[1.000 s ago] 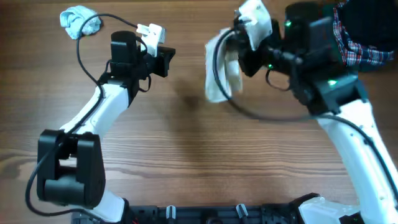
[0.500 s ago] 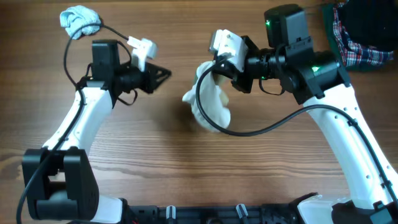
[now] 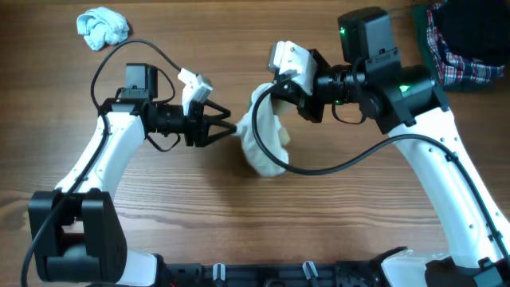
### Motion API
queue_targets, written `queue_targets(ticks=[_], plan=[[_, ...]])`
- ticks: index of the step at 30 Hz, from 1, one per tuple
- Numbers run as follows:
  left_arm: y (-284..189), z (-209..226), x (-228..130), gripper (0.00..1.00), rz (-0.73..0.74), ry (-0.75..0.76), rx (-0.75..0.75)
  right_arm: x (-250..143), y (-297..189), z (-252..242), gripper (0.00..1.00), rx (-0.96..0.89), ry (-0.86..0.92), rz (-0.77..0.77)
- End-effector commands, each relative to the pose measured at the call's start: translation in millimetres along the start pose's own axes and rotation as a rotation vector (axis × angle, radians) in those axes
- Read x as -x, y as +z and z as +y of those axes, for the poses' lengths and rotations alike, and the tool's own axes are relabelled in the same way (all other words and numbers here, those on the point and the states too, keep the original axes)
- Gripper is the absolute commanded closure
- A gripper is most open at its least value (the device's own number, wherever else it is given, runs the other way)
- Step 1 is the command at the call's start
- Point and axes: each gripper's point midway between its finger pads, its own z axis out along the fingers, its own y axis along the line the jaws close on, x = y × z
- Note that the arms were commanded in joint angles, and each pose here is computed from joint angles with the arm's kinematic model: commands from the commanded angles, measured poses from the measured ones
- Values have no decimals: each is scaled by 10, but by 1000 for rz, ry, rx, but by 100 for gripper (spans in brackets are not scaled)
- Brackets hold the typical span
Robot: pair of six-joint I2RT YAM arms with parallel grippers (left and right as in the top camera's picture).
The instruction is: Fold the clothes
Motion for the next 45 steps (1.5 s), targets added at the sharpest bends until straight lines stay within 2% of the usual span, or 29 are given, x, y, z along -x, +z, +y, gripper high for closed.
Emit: queue_targets(ticks=[1, 6, 9, 10, 11, 12, 15, 18, 21, 24, 28, 32, 37, 38, 39, 40, 41, 45], plan=[[-7, -122, 89, 40, -33, 91, -41, 59, -14, 56, 96, 25, -17, -25], [211, -276, 69, 37, 4, 155, -95, 50, -14, 64, 96, 28, -13, -22], [406, -294, -36, 37, 90, 200, -73, 30, -14, 82, 96, 35, -5, -15], [446, -272, -63, 51, 114, 216, -55, 28, -14, 83, 96, 35, -4, -14], [462, -213, -80, 93, 135, 236, -23, 27, -14, 81, 96, 34, -4, -13], [458, -179, -93, 96, 145, 238, -6, 16, -14, 73, 96, 29, -3, -7], [360, -65, -77, 96, 138, 222, 40, -24, -13, 43, 96, 10, 0, 15], [176, 110, 188, 95, 57, 116, 126, -178, -30, -135, 96, -97, 93, 101], [-146, 282, 584, 96, -25, 35, 279, -414, -141, -474, 96, -323, 274, 215], [-519, 461, 987, 96, -112, -8, 558, -688, -399, -814, 96, -613, 459, 315], [-784, 363, 1179, 96, -155, 58, 710, -728, -433, -833, 96, -646, 503, 321], [-771, 234, 1205, 96, -156, 72, 700, -793, -433, -773, 96, -631, 518, 352], [-476, -28, 1044, 95, -63, 86, 631, -850, -435, -719, 96, -616, 523, 381], [-469, -23, 1013, 91, -52, 76, 635, -857, -436, -712, 96, -614, 523, 385], [-466, -15, 980, 80, -40, 66, 642, -859, -435, -712, 96, -613, 524, 385], [-464, -17, 962, 82, -35, 59, 641, -863, -428, -712, 96, -612, 524, 387], [-467, -12, 960, 96, -34, 59, 644, -871, -418, -714, 96, -610, 525, 389], [-463, -10, 956, 96, -33, 57, 642, -910, -391, -690, 96, -594, 532, 405]])
